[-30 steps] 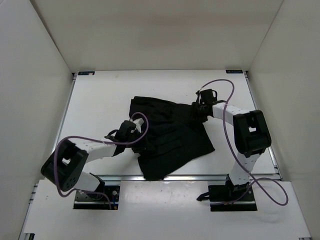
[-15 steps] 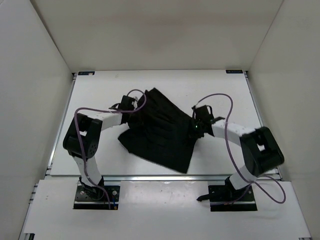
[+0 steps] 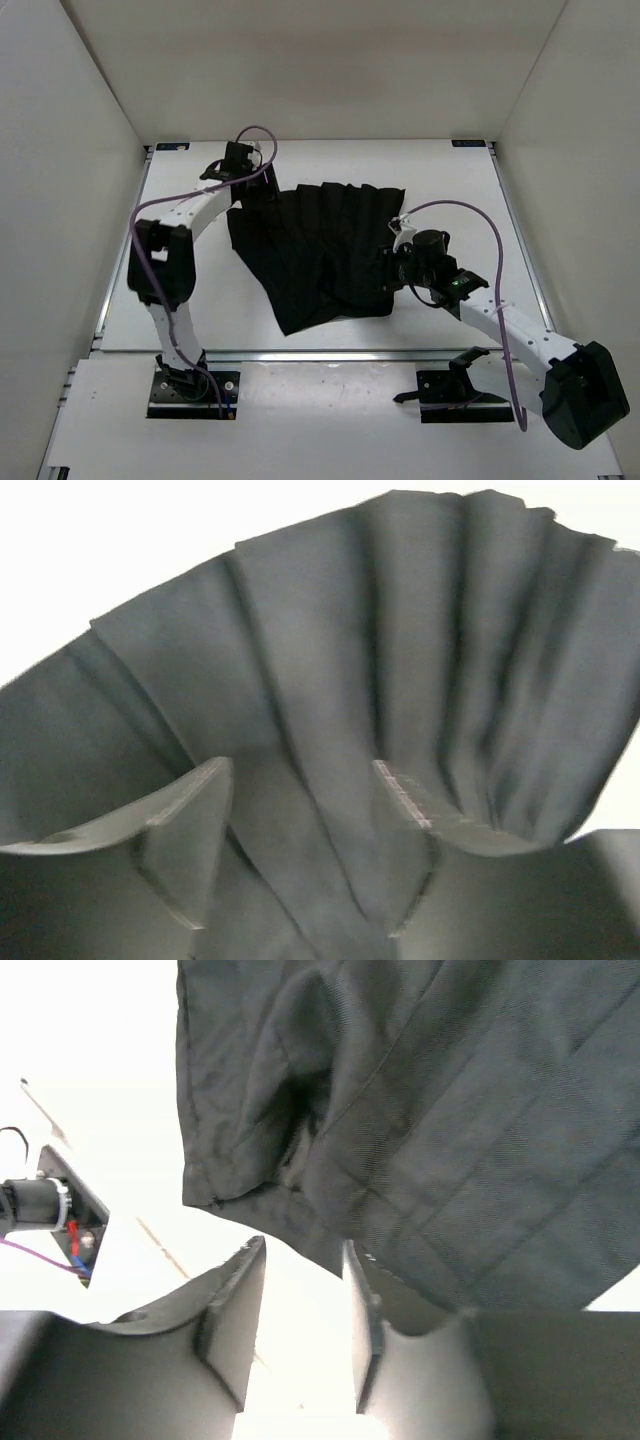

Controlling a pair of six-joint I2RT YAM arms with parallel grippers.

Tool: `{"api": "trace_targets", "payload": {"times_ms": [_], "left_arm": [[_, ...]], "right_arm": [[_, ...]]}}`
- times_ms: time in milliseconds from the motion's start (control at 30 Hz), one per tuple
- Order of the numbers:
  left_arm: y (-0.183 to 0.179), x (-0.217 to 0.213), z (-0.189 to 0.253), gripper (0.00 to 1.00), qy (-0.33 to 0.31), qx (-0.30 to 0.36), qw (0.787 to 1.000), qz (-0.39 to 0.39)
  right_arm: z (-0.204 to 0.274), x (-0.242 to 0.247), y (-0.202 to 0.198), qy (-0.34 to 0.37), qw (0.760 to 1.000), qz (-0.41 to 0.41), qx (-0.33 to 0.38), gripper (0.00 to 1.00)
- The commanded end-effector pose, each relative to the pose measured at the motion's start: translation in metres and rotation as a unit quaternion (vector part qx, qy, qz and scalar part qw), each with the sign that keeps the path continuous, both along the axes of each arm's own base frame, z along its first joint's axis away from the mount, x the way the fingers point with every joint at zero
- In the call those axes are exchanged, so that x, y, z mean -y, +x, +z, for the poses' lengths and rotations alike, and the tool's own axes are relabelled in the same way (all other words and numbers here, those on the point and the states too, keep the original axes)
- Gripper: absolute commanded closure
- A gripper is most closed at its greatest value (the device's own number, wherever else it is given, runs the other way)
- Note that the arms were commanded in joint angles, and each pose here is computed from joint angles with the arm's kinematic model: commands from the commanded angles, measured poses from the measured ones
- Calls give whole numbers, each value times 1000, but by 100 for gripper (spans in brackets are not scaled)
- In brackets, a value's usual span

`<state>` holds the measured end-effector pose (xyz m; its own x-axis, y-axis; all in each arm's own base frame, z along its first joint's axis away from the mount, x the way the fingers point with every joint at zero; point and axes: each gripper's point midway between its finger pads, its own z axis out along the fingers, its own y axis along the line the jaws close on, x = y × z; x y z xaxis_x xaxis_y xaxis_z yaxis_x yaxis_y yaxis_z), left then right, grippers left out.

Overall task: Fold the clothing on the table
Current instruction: Flatten the skirt out

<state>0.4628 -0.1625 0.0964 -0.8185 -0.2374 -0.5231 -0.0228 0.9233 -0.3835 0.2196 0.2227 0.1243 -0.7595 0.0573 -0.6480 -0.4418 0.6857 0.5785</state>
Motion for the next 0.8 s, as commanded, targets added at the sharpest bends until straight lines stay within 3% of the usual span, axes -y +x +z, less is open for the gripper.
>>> {"api": "trace_targets", "payload": {"times_ms": [0,100,267,367,533,767], "left_arm": [[-52,25,57,29,-18,52,997,-52],[-108,38,51,28,-10,25,995,-91],[-203,46,-1,28,7,-52,990,-128],[-240,53,-12,30,-33,-63,991,-114],[-267,52,-32,31,-53,-86,990,-99],[-260,43,-71,30,-9,-113,991,-69]], "right_arm": [[2,12,11,-33,999,1,26,64],[-9,15,13,-50,999,-1,13,63],[-18,14,15,-60,998,2,14,63],[-32,16,12,-73,997,1,-3,63],[-39,13,6,-70,997,11,-12,64],[-38,13,0,-56,998,16,-6,63]]}}
